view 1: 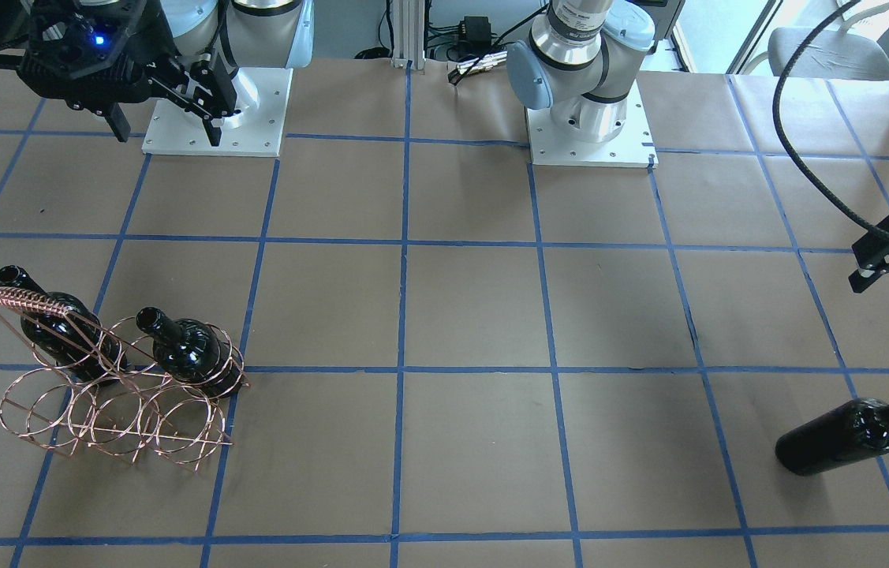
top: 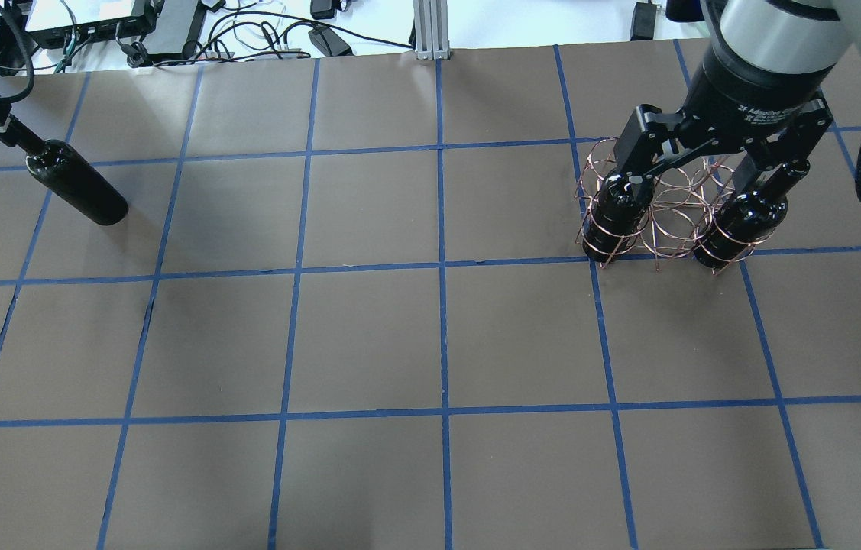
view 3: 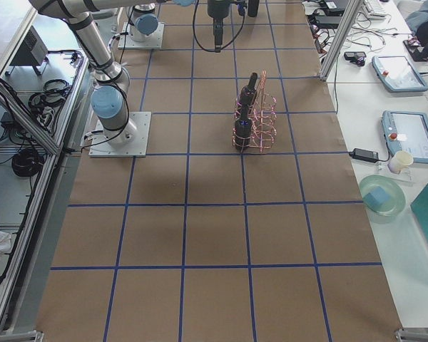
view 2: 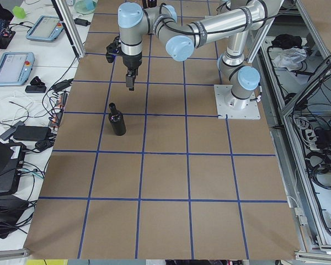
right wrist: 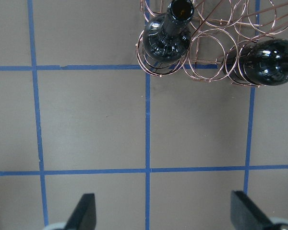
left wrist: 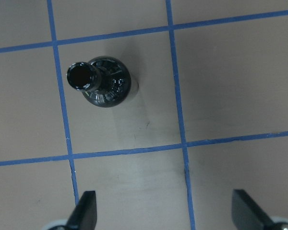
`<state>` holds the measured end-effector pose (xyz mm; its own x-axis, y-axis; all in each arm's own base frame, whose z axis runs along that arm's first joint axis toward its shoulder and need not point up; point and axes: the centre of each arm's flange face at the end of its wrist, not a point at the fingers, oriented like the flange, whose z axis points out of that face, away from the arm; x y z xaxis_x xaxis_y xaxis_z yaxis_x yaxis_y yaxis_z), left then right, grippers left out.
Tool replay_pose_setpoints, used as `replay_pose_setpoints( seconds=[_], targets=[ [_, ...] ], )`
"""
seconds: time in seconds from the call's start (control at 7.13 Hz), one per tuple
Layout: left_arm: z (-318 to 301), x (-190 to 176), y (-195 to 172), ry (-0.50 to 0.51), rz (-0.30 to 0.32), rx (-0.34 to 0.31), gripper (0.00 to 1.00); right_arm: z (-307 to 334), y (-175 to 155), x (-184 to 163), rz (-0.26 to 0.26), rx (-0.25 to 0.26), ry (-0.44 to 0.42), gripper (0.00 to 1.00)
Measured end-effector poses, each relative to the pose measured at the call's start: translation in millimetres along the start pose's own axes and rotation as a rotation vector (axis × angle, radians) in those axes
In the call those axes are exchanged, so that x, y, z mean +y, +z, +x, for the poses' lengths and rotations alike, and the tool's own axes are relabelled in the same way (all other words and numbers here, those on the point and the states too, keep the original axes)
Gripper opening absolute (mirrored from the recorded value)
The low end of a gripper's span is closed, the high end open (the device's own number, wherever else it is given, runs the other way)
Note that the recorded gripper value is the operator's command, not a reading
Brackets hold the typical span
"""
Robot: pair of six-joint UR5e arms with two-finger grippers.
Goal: Place wine into wine basket
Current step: 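Move the left gripper down over the standing dark wine bottle, then close the left gripper around the dark bottle's neck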
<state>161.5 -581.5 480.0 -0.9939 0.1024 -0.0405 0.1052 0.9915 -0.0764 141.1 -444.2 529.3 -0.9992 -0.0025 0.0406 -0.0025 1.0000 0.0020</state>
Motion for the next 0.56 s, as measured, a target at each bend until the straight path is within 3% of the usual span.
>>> replay_pose_setpoints(
  seconds=[0.56],
  targets=[
    [-56, -39, 50, -0.018, 0.015, -0.002, 1.00, -1, 0, 0, -0.001, 0.001, -0.001, 1.00]
  ],
)
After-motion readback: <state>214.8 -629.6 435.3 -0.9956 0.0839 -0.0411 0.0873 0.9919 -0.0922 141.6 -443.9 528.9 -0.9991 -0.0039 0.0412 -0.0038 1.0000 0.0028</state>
